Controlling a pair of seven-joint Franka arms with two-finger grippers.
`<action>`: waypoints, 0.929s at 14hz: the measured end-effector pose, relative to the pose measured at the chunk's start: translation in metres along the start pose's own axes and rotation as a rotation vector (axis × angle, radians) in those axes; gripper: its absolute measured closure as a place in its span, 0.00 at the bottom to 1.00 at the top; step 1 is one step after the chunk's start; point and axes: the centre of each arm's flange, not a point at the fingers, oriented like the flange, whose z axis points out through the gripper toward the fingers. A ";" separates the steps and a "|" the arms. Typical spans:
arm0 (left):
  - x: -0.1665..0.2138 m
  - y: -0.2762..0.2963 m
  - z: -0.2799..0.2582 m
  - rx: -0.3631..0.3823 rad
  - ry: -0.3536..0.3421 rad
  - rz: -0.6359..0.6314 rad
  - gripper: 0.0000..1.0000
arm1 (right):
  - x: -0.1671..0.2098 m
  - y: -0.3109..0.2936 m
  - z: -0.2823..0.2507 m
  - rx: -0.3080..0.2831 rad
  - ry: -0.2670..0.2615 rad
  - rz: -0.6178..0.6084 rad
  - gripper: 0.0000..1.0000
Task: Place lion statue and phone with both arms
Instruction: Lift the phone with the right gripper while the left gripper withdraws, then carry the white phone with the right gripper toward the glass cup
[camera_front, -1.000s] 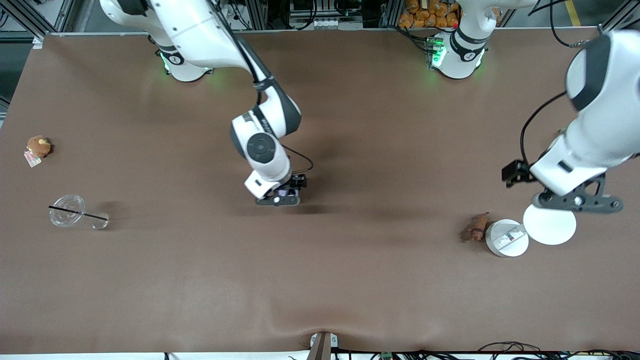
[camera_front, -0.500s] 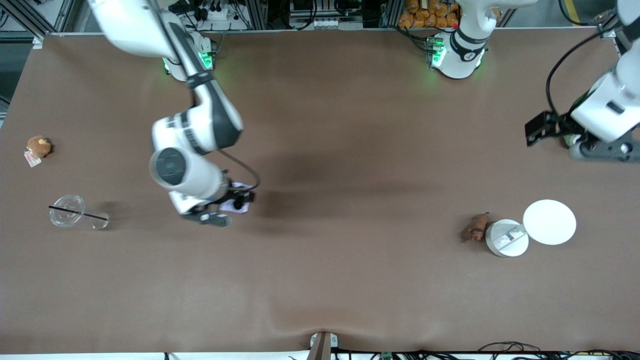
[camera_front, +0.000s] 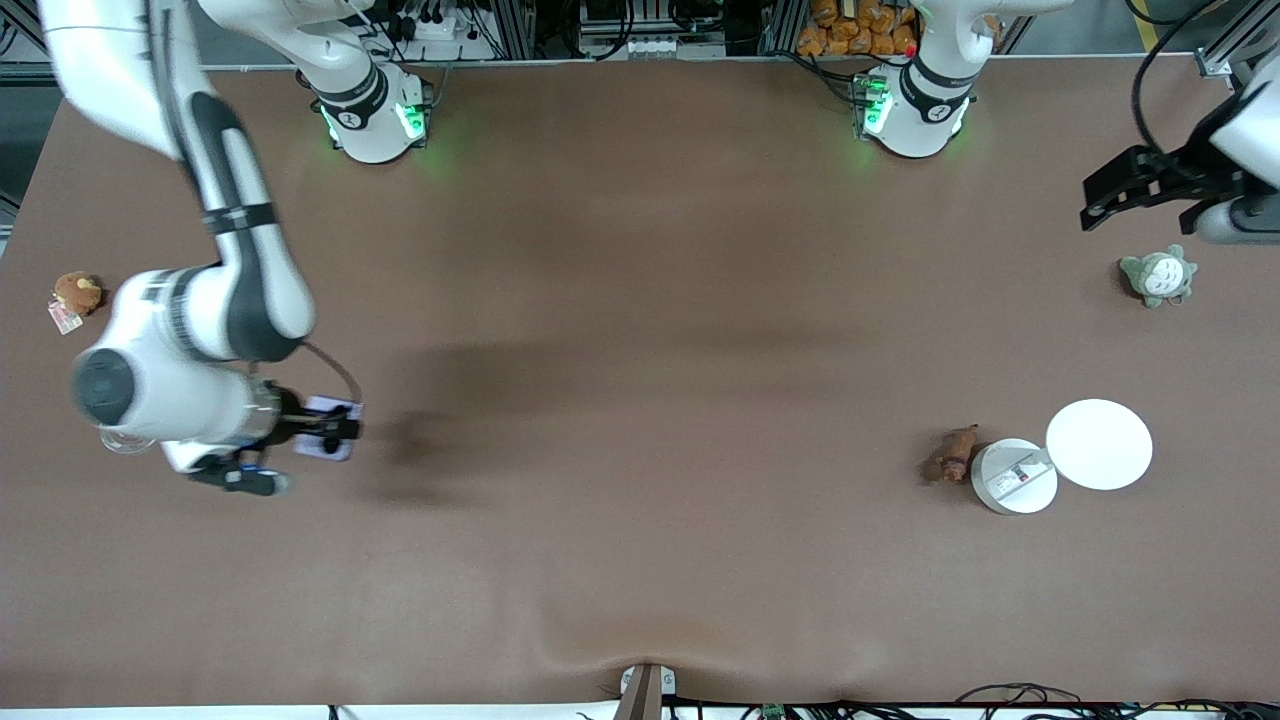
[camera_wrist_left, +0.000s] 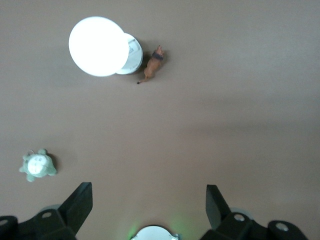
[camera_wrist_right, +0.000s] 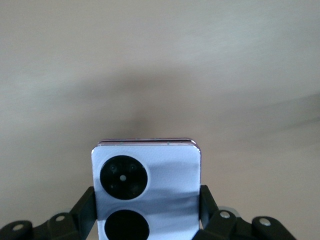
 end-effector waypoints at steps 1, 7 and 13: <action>-0.004 -0.008 0.001 -0.006 -0.004 -0.015 0.00 | 0.008 0.022 0.007 -0.007 0.017 -0.005 0.16; -0.013 -0.009 0.011 -0.004 -0.052 -0.035 0.00 | 0.034 0.084 0.063 -0.071 0.061 -0.059 0.16; -0.013 -0.024 0.012 -0.005 -0.058 -0.068 0.00 | 0.033 0.112 0.095 -0.078 0.068 -0.070 0.16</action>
